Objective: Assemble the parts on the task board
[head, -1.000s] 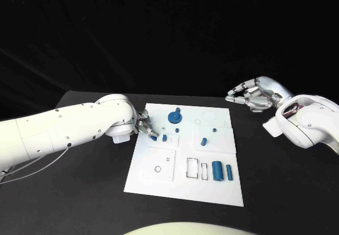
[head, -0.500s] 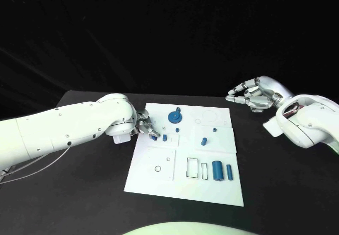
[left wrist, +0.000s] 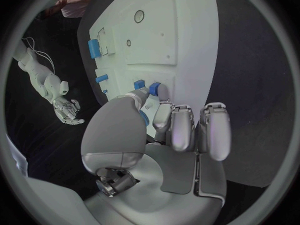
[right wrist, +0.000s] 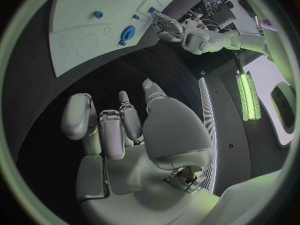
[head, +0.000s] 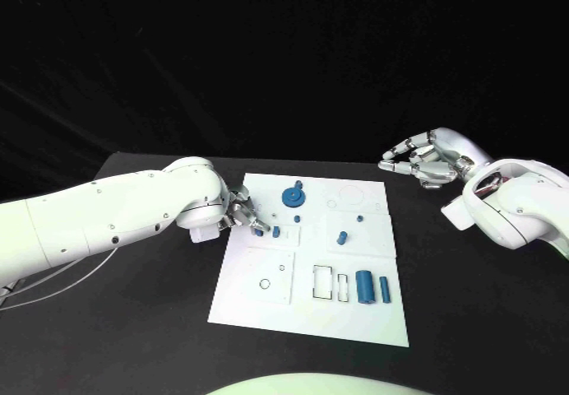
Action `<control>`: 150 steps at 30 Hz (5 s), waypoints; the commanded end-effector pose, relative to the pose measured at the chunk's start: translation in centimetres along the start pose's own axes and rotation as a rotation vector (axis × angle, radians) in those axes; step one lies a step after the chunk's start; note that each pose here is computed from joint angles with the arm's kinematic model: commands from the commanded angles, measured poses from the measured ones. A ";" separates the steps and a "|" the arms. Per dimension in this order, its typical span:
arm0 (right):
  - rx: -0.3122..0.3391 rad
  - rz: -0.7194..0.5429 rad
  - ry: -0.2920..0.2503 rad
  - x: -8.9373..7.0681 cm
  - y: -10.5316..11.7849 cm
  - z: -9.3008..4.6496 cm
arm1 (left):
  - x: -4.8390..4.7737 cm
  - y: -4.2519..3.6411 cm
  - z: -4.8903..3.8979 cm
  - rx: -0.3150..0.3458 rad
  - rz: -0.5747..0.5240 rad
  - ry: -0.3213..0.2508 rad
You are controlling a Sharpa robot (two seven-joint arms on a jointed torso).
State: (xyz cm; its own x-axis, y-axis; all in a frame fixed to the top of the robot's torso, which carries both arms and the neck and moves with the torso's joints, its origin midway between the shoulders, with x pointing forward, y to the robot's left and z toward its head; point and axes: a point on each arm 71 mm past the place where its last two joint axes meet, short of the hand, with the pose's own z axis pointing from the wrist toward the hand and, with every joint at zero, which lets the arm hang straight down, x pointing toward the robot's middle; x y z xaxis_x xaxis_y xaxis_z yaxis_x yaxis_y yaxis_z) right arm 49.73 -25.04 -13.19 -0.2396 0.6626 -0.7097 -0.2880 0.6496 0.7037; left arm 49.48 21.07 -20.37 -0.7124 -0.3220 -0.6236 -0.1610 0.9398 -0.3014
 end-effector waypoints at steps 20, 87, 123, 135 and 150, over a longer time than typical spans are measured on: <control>-0.008 -0.001 -0.005 0.0 0.1 0.0 | -0.13 0.04 0.16 -0.006 0.005 -0.001; 0.003 0.002 -0.016 0.0 -0.6 0.0 | -2.29 -3.63 -2.76 0.512 -0.199 -0.326; -0.001 0.002 -0.014 0.6 -0.7 -0.1 | 2.17 -7.83 0.16 0.555 0.504 -0.444; -0.005 0.003 -0.009 0.7 -0.6 -0.2 | 2.11 -8.20 0.78 0.540 0.516 -0.435; -0.007 0.005 -0.005 0.8 -0.6 -0.2 | 2.16 -8.34 1.27 0.535 0.523 -0.417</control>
State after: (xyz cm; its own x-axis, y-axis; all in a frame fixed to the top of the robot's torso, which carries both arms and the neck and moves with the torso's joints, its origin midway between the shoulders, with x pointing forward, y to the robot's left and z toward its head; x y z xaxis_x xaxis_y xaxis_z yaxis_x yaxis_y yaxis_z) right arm 49.59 -25.07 -14.20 -0.2353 0.6699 -0.7042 -0.2832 0.6458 0.7090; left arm 50.26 12.61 -19.92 -0.2663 0.0004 -0.9639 0.5256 0.8383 -0.1448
